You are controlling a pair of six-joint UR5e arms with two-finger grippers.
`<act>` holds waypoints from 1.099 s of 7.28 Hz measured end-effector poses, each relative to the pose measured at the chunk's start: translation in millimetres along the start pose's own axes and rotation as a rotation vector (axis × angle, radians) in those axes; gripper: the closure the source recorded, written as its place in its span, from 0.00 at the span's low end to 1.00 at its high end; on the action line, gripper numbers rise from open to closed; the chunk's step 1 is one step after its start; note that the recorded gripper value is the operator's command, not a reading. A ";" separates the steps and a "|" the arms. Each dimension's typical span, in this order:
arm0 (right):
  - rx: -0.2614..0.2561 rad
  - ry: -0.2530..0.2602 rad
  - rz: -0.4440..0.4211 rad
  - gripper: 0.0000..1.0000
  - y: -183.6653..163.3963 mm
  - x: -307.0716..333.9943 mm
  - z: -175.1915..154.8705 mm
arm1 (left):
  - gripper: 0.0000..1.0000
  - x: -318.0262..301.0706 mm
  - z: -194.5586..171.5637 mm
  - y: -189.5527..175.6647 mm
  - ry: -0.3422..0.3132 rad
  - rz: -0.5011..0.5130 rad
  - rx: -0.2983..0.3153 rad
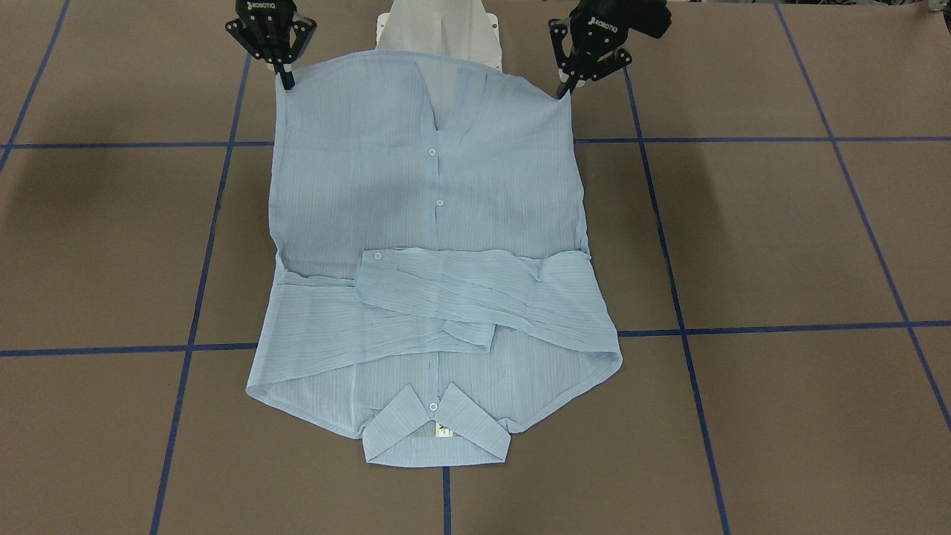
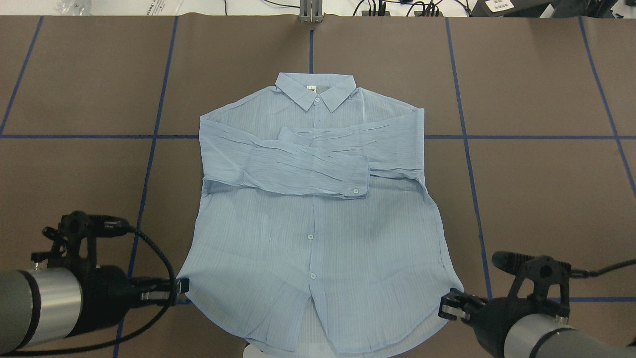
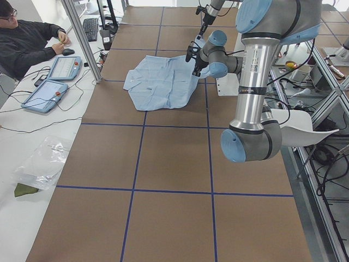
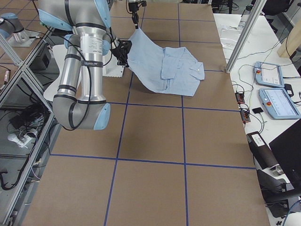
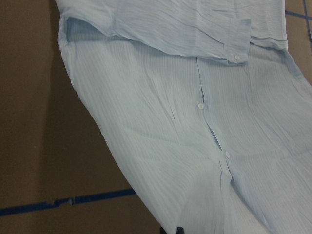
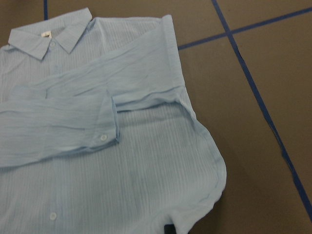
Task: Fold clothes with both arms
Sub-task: 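Fold the hem with both grippers toward the collar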
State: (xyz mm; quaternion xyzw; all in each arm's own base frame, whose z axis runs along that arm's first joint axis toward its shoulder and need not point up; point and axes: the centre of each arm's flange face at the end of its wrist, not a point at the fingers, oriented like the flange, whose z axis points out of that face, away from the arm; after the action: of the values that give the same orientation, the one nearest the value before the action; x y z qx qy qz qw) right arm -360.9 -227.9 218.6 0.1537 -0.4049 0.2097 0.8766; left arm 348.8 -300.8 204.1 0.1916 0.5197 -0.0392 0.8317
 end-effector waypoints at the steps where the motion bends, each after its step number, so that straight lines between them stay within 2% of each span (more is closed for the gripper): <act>1: 0.059 0.007 0.015 1.00 -29.4 -19.6 14.9 | 1.00 1.2 12.0 -44.7 -0.030 0.016 0.076; 3: 0.162 0.035 0.039 1.00 -92.6 -50.8 39.4 | 1.00 -2.9 22.3 -112.4 -0.083 0.024 0.179; 5: 0.241 0.081 0.054 1.00 -147.5 -69.0 66.4 | 1.00 -7.2 63.8 -150.5 -0.161 0.012 0.212; 6: 0.263 0.102 0.052 1.00 -165.3 -71.0 90.6 | 1.00 -11.4 95.4 -165.1 -0.210 0.010 0.224; 7: 0.272 0.118 0.040 1.00 -178.3 -69.9 128.2 | 1.00 -19.0 129.6 -175.6 -0.249 0.031 0.226; 8: 0.264 0.132 0.027 1.00 -189.2 -63.5 168.3 | 1.00 -31.7 160.2 -180.7 -0.269 0.071 0.224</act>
State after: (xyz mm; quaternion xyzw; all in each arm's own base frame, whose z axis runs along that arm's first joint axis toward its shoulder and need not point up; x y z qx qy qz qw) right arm -413.5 -480.9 255.8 0.2479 -0.3176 0.2824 0.8706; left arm 422.6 -529.5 243.7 0.2945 0.3890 -0.0929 0.8680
